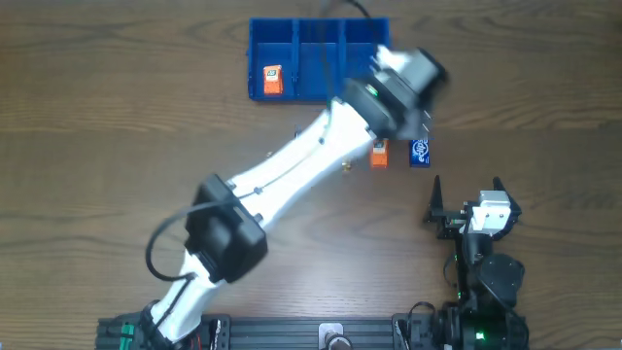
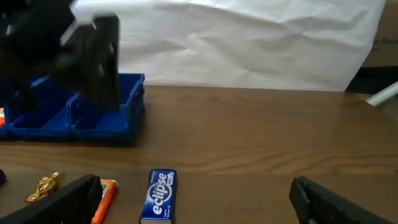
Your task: Sort Candies Into Trays
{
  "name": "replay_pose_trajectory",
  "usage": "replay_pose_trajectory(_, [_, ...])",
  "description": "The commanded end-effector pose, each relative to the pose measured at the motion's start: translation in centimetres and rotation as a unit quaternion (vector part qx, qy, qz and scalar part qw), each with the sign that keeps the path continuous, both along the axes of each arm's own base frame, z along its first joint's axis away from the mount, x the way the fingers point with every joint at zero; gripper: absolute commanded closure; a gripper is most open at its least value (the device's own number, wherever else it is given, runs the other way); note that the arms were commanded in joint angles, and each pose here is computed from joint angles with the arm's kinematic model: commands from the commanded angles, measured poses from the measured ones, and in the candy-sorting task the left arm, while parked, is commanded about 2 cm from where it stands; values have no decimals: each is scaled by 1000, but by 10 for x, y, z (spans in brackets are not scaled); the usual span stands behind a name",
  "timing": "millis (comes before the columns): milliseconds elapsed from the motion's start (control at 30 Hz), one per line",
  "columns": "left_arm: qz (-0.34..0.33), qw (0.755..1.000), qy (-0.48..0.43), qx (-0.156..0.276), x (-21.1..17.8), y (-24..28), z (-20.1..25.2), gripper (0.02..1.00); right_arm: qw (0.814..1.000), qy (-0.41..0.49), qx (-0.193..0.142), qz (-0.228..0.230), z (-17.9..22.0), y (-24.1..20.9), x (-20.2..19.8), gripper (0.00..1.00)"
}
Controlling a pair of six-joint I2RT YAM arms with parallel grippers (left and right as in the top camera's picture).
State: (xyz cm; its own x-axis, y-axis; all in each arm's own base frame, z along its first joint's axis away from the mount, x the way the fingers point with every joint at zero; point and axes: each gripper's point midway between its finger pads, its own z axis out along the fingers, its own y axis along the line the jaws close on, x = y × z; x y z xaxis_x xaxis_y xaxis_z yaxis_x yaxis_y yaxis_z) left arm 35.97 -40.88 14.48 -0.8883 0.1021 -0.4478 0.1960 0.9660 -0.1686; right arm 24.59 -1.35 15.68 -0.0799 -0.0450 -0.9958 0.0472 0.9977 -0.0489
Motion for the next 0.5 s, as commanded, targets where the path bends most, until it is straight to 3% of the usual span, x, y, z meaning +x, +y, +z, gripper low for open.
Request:
replay_pose_trajectory(33, [70, 996, 41, 34, -16, -4, -55, 60, 1000, 2, -6, 3, -1, 0, 0, 1])
replay_pose_trajectory(500, [72, 991, 94, 60, -4, 7, -120, 106, 1000, 2, -6, 3, -1, 0, 0, 1])
